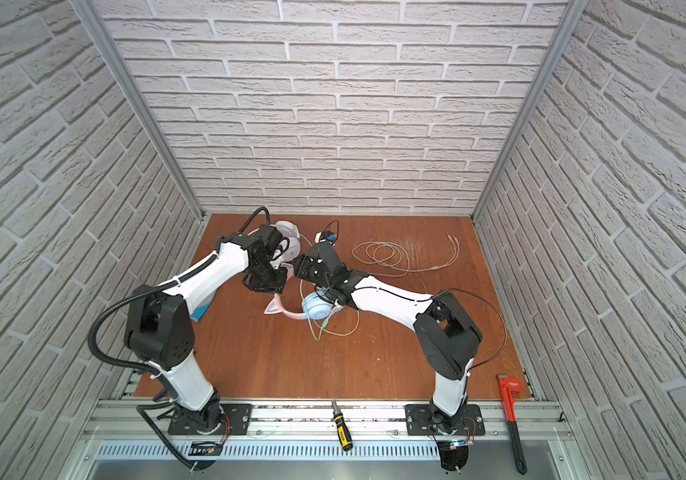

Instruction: Wrap the headphones

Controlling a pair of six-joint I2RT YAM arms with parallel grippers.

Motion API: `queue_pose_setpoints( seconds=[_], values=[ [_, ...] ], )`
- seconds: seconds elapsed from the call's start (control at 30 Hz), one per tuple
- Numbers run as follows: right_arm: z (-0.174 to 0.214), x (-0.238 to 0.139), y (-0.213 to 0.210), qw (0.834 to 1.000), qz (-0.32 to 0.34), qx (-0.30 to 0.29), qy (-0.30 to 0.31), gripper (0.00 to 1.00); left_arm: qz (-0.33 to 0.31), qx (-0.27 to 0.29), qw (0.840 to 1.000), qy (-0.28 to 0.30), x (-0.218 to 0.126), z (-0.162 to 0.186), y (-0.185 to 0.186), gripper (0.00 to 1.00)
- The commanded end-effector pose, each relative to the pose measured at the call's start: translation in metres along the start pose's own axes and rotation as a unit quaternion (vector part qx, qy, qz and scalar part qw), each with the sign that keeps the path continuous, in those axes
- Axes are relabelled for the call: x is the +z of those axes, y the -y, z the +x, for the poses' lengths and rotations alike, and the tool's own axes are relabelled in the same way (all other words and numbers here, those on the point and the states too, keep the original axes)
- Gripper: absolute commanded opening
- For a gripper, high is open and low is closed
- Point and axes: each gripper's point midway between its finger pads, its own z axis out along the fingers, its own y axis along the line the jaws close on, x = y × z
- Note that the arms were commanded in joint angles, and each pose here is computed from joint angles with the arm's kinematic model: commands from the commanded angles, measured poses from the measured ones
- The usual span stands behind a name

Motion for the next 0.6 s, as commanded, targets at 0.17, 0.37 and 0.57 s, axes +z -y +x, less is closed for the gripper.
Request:
queue_pose_setpoints(
  seconds=[0.17,0.37,0.57],
  values=[
    [-0.024,-0.02,0.01,1.0,-0.003,0.013,-0.007,0.5,0.031,0.045,0.999,0.007,-0.018,0.004,0.012,0.0],
    [-0.02,-0.019,0.008,0.999,-0.013,0.011,-0.051,0.58,0.034,0.054,0.998,0.004,-0.019,0.006,0.011,0.0],
    [-0.014,-0.023,0.012,0.997,-0.016,0.008,-0.081,0.6,0.043,0.056,0.997,0.004,-0.02,0.006,0.013,0.0]
  ],
)
